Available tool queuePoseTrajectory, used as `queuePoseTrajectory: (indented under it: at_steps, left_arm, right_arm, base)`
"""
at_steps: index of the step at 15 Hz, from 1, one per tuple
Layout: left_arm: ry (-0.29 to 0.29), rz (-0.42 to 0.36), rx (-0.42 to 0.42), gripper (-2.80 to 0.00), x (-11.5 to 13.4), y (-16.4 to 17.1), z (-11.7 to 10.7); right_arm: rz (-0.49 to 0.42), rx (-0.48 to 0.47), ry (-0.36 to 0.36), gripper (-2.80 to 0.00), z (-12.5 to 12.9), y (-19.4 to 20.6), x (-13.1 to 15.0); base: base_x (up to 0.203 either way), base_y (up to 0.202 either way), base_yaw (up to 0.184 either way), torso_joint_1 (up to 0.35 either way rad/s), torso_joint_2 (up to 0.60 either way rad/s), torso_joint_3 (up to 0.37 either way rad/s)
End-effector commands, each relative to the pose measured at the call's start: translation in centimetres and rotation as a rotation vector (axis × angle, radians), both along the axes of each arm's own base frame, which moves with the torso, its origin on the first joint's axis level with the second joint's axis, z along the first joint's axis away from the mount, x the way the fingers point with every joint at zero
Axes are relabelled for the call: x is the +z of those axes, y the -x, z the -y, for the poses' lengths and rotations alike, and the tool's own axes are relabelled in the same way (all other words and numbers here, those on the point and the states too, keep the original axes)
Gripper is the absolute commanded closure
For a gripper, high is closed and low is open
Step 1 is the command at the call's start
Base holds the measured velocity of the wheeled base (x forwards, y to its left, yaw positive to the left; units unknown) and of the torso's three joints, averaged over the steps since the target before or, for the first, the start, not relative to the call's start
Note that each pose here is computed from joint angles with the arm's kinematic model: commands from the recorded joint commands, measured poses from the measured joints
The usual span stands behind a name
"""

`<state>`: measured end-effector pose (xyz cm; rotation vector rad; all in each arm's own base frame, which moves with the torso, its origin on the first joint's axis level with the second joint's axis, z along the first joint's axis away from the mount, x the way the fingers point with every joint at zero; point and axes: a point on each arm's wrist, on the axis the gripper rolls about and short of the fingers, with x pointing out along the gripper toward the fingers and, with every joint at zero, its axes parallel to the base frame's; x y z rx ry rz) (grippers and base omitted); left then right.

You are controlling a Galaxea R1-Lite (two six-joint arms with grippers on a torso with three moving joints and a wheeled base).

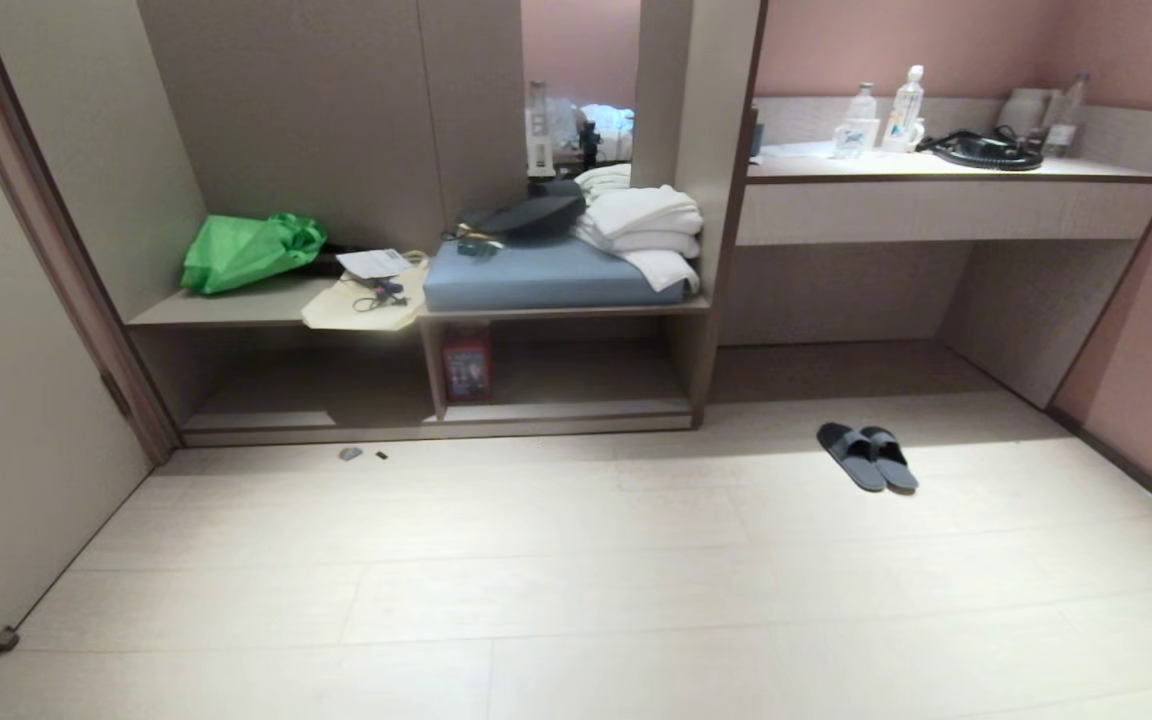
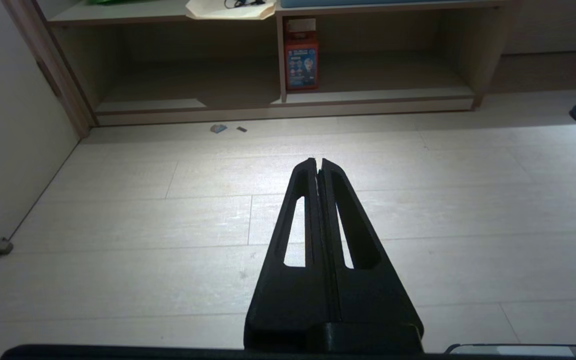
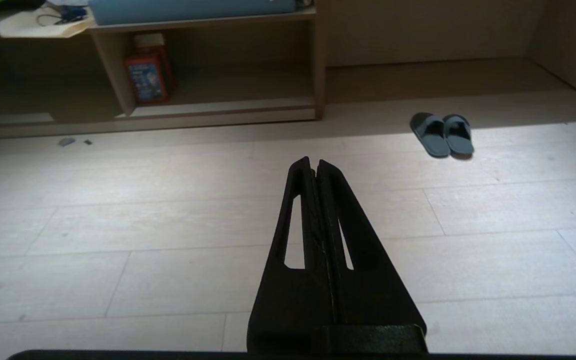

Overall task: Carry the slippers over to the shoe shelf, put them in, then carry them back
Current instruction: Pick up the slippers on the floor

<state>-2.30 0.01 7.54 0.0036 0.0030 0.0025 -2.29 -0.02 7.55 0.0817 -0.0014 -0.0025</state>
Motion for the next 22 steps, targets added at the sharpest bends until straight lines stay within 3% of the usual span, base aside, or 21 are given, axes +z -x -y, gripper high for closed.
queuePoseTrajectory:
  at_steps: [1, 22]
  left_arm:
    - [0.000, 0.000, 0.001, 0.00, 0.00, 0.00, 0.00]
    - [-0.001, -0.005, 0.001, 0.00, -0.05, 0.00, 0.00]
  right_arm:
    - [0.000, 0.001, 0.000, 0.00, 0.00, 0.00, 0.00]
    - [0.000, 0.001, 0.003, 0.00, 0.00, 0.00, 0.00]
  base:
    - [0.195, 0.000, 0.000, 0.002, 0.01, 0.002]
    - [0.195, 0.000, 0.000, 0.003, 0.00, 0.002]
